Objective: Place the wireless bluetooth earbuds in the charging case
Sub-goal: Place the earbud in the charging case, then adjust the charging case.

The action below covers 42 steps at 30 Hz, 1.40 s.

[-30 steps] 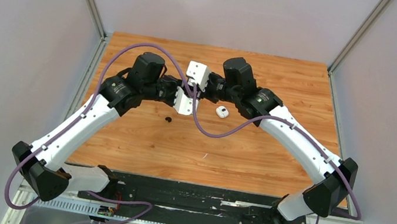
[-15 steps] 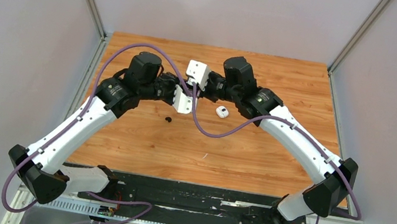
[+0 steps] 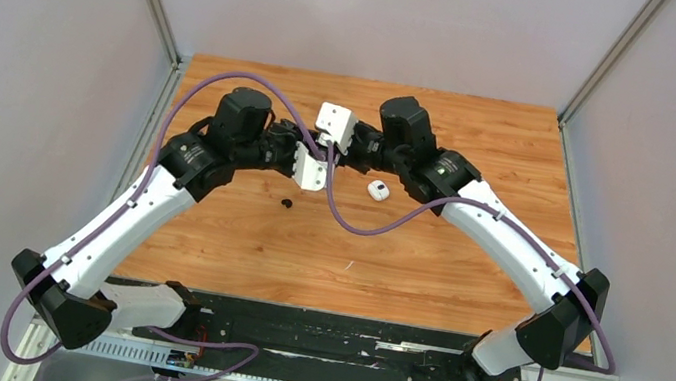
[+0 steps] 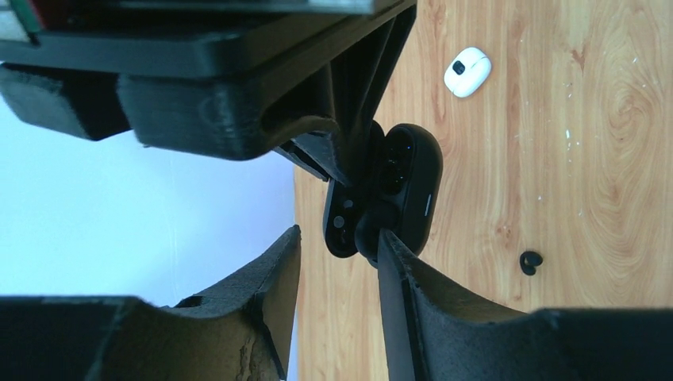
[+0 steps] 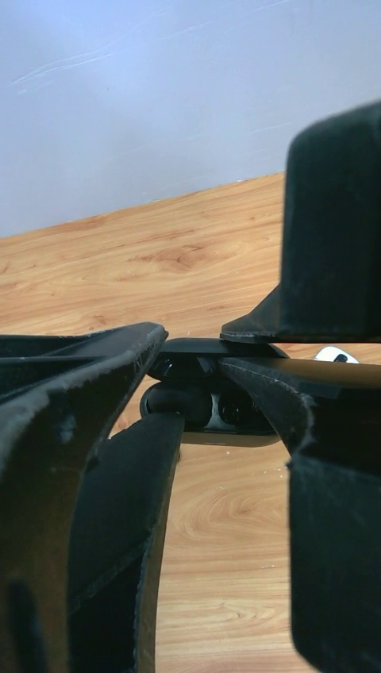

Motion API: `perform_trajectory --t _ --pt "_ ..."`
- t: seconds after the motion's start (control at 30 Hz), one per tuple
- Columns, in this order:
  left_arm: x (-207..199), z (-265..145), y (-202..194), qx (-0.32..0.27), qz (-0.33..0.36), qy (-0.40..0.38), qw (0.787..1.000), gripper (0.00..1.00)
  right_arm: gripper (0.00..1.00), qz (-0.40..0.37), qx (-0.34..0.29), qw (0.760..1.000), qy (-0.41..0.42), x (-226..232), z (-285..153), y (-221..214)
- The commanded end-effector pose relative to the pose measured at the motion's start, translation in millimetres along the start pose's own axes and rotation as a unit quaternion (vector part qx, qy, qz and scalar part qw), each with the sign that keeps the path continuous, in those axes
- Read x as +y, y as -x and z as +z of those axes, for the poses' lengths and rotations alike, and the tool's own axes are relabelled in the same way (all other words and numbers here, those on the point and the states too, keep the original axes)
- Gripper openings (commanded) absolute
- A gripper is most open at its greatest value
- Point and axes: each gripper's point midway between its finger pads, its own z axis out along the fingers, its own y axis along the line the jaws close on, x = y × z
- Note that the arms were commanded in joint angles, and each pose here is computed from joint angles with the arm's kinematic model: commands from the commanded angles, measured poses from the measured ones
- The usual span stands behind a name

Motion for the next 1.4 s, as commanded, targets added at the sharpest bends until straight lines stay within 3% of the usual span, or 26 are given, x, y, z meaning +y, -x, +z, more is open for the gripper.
perform_trajectory --t 0.0,0.23,0.43,0.53,0.67,0.87,1.13,1.37 --pt "9 -15 13 -0.018 -0.047 0.029 0.998 0.48 0.0 -0.012 -0.035 0.999 -0.031 -14 -4 23" --pt "3 -22 15 -0.038 -0.17 0.076 0.982 0.56 0.0 -0.01 -0.032 0.999 -0.039 -17 -2 20" --pt "-2 -36 17 -0.046 -0.216 0.097 0.97 0.61 0.0 -0.017 -0.027 0.999 -0.043 -17 -3 16" --pt "-11 -49 16 -0.048 -0.228 0.104 0.967 0.7 0.0 -0.029 -0.019 0.998 -0.047 -15 -6 9" --pt "-25 -58 17 -0.054 -0.3 0.097 0.948 0.78 0.0 -0.047 -0.011 0.998 -0.047 -8 -13 0" --pt "-31 -47 36 -0.104 -0.39 0.015 0.915 0.75 0.0 -0.079 -0.015 0.996 -0.043 4 -29 -8" --pt "-26 -26 44 -0.147 -0.433 -0.053 0.888 0.61 0.0 -0.125 -0.065 0.989 -0.047 12 -45 7" --pt "-27 -19 59 -0.182 -0.442 -0.129 0.869 0.67 0.0 -0.16 -0.077 0.983 -0.04 16 -44 8"
